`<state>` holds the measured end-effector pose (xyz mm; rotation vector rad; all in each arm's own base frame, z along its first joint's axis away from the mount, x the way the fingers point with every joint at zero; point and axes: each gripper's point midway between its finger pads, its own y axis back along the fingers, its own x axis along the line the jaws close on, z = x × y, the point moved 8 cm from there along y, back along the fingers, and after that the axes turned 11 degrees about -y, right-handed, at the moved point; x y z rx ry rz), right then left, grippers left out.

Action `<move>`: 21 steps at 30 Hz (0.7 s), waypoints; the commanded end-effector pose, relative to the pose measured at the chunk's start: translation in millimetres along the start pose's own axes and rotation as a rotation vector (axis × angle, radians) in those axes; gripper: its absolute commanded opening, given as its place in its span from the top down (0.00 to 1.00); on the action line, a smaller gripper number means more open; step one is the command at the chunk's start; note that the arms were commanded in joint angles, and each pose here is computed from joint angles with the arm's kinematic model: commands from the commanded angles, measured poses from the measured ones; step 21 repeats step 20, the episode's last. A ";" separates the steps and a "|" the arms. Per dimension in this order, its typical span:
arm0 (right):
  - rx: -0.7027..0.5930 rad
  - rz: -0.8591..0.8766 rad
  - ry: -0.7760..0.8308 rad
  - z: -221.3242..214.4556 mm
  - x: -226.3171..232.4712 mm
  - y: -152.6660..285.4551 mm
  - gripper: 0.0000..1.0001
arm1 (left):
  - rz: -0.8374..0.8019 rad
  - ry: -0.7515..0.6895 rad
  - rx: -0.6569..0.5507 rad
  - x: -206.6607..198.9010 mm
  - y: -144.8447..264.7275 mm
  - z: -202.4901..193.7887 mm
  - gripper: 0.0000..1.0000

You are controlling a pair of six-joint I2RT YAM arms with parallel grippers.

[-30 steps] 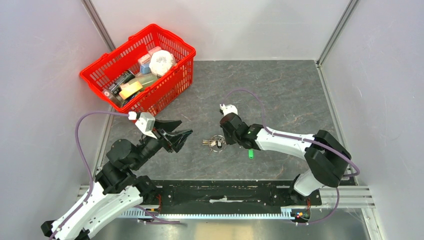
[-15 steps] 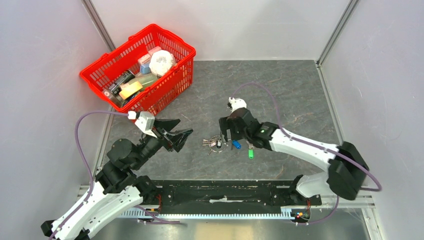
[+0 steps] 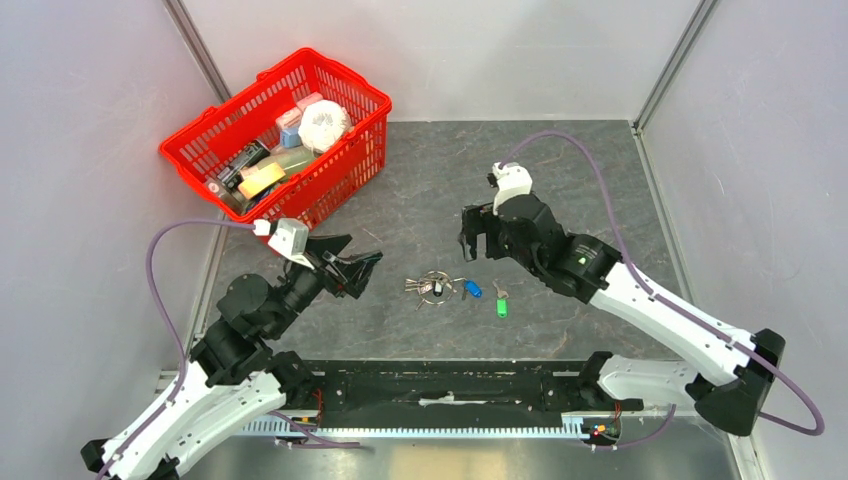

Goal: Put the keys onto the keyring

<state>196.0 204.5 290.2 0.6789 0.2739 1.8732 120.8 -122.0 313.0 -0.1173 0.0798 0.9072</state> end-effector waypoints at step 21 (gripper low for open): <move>-0.205 -0.051 0.006 47.5 -12.3 52.5 0.03 | 0.044 -0.041 -0.050 4.7 23.2 43.8 0.17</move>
